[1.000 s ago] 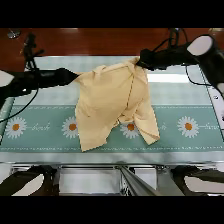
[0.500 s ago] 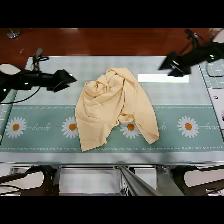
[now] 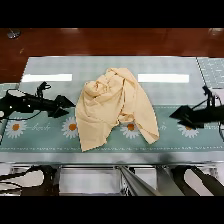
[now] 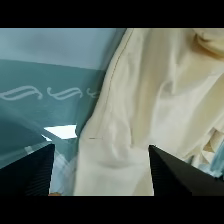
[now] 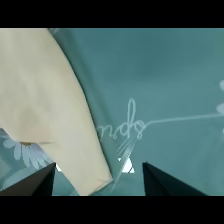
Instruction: Fold the shirts.
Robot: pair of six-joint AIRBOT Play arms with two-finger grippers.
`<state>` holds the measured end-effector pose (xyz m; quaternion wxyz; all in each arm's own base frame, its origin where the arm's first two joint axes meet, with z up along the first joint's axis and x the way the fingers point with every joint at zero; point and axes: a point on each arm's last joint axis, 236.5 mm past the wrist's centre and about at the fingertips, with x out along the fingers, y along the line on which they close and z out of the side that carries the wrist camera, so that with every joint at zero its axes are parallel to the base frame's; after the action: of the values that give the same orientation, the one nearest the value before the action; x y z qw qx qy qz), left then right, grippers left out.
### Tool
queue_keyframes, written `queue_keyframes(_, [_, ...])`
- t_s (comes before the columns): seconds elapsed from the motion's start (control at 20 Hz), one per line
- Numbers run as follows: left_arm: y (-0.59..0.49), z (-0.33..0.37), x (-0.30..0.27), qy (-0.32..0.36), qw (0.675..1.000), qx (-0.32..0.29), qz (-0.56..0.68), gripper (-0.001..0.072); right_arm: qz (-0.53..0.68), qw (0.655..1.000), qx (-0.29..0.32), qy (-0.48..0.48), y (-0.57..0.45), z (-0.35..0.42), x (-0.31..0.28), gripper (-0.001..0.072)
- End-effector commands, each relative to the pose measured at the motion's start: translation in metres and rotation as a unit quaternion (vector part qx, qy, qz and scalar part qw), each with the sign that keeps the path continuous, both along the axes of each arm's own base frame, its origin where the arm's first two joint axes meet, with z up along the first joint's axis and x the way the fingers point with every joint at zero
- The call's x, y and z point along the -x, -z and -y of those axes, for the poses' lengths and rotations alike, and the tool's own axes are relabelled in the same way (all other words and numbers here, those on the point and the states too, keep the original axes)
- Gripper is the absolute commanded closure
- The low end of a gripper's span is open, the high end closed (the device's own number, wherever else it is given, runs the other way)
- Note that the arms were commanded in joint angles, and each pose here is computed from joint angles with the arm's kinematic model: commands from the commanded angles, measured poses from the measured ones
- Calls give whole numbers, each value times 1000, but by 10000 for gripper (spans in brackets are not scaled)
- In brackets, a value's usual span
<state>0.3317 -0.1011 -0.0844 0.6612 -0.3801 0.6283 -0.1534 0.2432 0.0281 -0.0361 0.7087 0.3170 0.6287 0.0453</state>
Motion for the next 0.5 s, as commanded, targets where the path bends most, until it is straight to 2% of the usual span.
queue_keyframes(0.0, [16, 23, 8, 16, 1000, 3, -5, 5, -7, 1000, -21, 15, 20, -24, 46, 94])
queue_keyframes(0.25, [10, 68, 4, 59, 998, 18, 31, 23, -62, 998, -23, -6, 26, -29, 77, 94])
queue_keyframes(0.3, [7, 73, 4, 68, 997, 19, 36, 340, -76, 997, -24, -4, 30, -30, 84, 94])
queue_keyframes(0.35, [5, 75, 3, 73, 996, 22, 37, 690, -91, 996, -28, -2, 35, -32, 91, 94])
queue_keyframes(0.45, [-1, 78, 4, 88, 995, 27, 44, 689, -107, 993, -46, 8, 38, -40, 95, 94])
